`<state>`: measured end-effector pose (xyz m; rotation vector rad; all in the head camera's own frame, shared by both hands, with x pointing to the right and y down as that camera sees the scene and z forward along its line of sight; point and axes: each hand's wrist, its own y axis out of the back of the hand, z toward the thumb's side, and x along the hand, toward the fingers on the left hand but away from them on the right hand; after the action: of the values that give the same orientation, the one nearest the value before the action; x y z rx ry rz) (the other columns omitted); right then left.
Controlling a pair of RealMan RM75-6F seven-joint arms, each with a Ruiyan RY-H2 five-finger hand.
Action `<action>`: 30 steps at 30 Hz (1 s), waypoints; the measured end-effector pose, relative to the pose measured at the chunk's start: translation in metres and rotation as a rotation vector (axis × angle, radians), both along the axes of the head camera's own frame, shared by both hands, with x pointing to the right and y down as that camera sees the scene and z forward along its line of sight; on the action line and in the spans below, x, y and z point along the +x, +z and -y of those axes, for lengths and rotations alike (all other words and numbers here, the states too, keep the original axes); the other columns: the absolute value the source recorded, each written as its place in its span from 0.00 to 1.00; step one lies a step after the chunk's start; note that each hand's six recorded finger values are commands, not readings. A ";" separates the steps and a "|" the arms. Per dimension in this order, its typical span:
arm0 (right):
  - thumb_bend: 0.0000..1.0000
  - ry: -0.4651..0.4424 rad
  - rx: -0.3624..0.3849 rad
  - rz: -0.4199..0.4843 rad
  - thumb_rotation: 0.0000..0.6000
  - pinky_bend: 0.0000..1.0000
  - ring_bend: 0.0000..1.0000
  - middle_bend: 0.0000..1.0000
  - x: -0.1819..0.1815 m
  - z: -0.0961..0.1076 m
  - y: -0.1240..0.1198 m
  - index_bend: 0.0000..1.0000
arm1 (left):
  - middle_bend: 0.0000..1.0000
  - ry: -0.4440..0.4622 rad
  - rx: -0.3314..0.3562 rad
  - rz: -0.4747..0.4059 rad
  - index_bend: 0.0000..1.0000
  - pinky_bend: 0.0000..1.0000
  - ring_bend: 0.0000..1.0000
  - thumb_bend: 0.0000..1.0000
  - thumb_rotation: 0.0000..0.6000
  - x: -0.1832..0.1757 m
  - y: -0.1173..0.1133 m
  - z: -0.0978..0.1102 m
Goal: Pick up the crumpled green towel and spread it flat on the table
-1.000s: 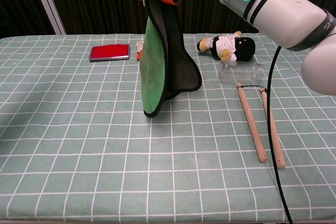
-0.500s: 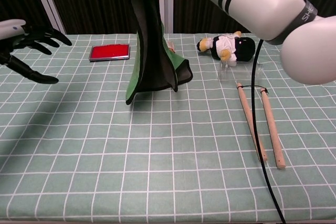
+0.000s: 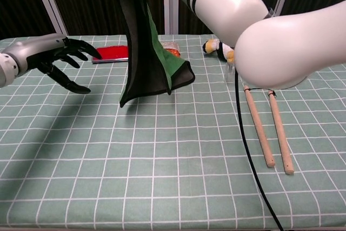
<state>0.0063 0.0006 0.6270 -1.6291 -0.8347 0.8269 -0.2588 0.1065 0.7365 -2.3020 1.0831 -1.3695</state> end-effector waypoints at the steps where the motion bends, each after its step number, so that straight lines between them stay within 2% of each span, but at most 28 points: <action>1: 0.31 0.010 0.003 0.003 1.00 0.00 0.07 0.33 -0.001 0.002 -0.001 0.79 | 0.25 -0.006 -0.007 -0.004 0.31 0.23 0.17 0.10 1.00 0.002 0.001 0.000; 5: 0.31 0.052 0.008 0.014 1.00 0.00 0.07 0.33 -0.006 0.012 -0.006 0.79 | 0.25 -0.039 -0.046 -0.029 0.31 0.23 0.17 0.09 0.90 0.008 0.003 0.000; 10: 0.31 0.073 0.006 0.008 1.00 0.00 0.07 0.33 -0.011 0.013 -0.004 0.79 | 0.25 -0.073 -0.083 -0.077 0.31 0.24 0.17 0.08 0.79 0.017 -0.001 0.000; 16: 0.31 0.100 -0.023 0.037 1.00 0.00 0.07 0.32 -0.015 0.015 -0.003 0.79 | 0.25 -0.082 -0.085 -0.082 0.31 0.24 0.17 0.08 0.77 0.023 -0.001 0.003; 25: 0.31 0.109 -0.050 0.070 1.00 0.00 0.07 0.33 -0.018 0.011 -0.005 0.79 | 0.25 -0.093 -0.024 0.025 0.31 0.24 0.17 0.08 0.77 0.034 0.016 0.004; 30: 0.32 0.108 -0.060 0.073 1.00 0.00 0.07 0.32 -0.016 0.009 -0.004 0.79 | 0.25 -0.130 -0.039 0.040 0.32 0.25 0.18 0.09 0.81 0.037 0.025 0.003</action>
<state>-0.0096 -0.0086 0.6229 -1.6871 -0.9646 0.8794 -0.2218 0.1035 0.7615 -2.2554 1.2235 -1.4898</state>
